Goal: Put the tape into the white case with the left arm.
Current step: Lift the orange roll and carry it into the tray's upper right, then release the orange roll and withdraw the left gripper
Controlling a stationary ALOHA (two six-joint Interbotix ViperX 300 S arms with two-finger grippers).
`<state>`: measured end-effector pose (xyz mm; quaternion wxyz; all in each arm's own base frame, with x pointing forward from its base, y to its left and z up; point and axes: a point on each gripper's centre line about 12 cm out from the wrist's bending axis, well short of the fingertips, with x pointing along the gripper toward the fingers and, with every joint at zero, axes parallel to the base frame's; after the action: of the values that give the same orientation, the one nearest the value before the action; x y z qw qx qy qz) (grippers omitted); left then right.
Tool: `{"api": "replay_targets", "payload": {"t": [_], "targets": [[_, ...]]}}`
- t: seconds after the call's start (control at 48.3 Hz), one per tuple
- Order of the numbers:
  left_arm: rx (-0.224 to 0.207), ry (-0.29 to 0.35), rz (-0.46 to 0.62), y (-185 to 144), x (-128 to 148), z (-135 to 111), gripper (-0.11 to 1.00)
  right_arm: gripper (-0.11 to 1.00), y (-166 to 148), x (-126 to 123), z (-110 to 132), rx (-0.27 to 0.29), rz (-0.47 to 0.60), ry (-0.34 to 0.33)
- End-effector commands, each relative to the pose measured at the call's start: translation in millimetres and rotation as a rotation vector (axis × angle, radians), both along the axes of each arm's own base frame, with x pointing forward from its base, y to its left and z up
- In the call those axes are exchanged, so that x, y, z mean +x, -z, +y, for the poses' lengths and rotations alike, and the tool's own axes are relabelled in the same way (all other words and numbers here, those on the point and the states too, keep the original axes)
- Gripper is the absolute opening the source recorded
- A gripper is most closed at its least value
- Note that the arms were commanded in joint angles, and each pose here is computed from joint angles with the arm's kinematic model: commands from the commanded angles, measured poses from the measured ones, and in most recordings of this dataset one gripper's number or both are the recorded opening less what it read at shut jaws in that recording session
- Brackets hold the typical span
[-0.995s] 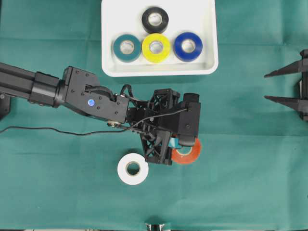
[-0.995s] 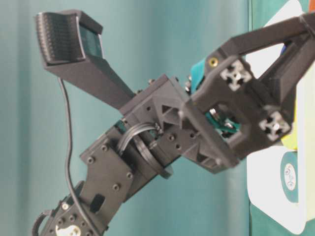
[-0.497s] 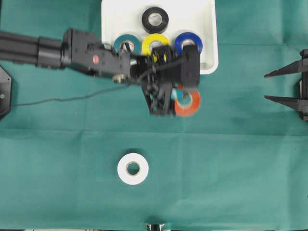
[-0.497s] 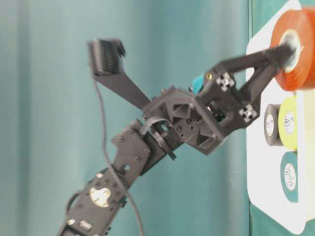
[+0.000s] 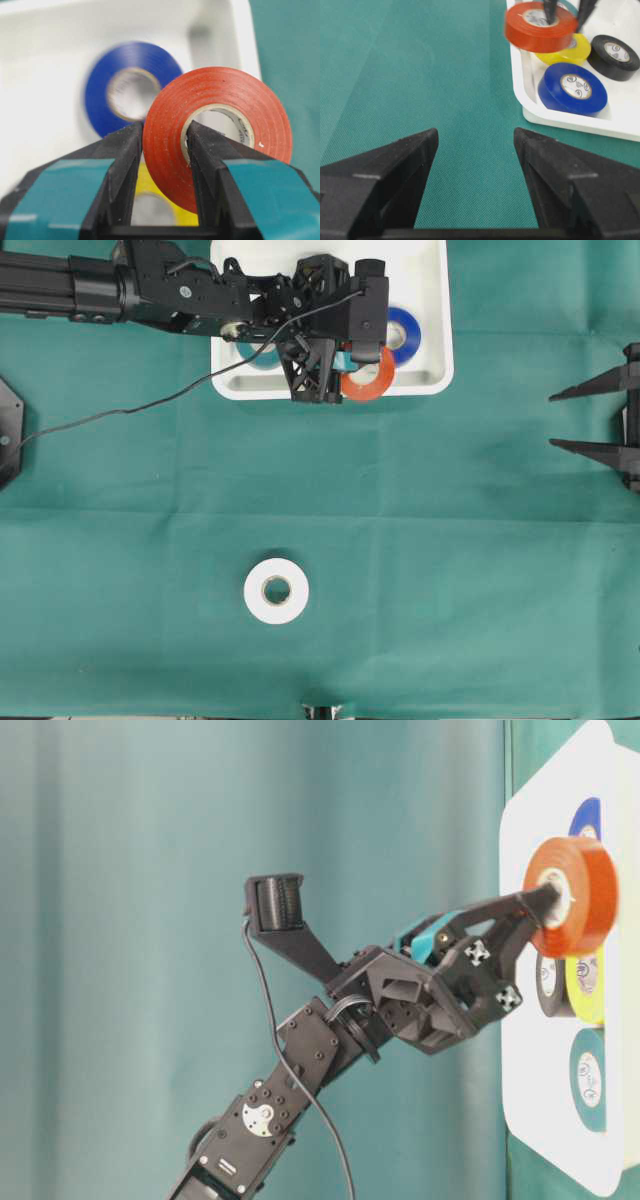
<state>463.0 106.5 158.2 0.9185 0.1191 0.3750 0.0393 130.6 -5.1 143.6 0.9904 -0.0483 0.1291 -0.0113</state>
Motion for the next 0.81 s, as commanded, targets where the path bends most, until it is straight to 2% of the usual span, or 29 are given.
{"api": "replay_targets", "payload": {"t": [0.0,0.186,0.435,0.601,0.787], "targets": [[0.035,-0.013,-0.093,-24.5,2.9,11.4,0.26,0.99,-4.3,1.8,-0.1,0.0,-0.012,0.0],[0.066,-0.048,-0.157,-30.9,3.0,32.4,0.26,0.99,-4.1,1.8,0.0,0.001,-0.011,-0.001],[0.075,-0.103,-0.16,-21.8,-2.0,60.0,0.26,0.99,-4.3,1.8,-0.1,0.0,-0.012,0.0],[0.081,-0.122,-0.173,-15.4,-2.3,69.6,0.26,0.99,-4.1,1.8,0.0,0.001,-0.011,-0.001],[0.08,-0.121,-0.173,-14.4,-2.1,68.9,0.26,0.99,-4.3,1.8,0.1,0.001,-0.012,-0.001]]}}
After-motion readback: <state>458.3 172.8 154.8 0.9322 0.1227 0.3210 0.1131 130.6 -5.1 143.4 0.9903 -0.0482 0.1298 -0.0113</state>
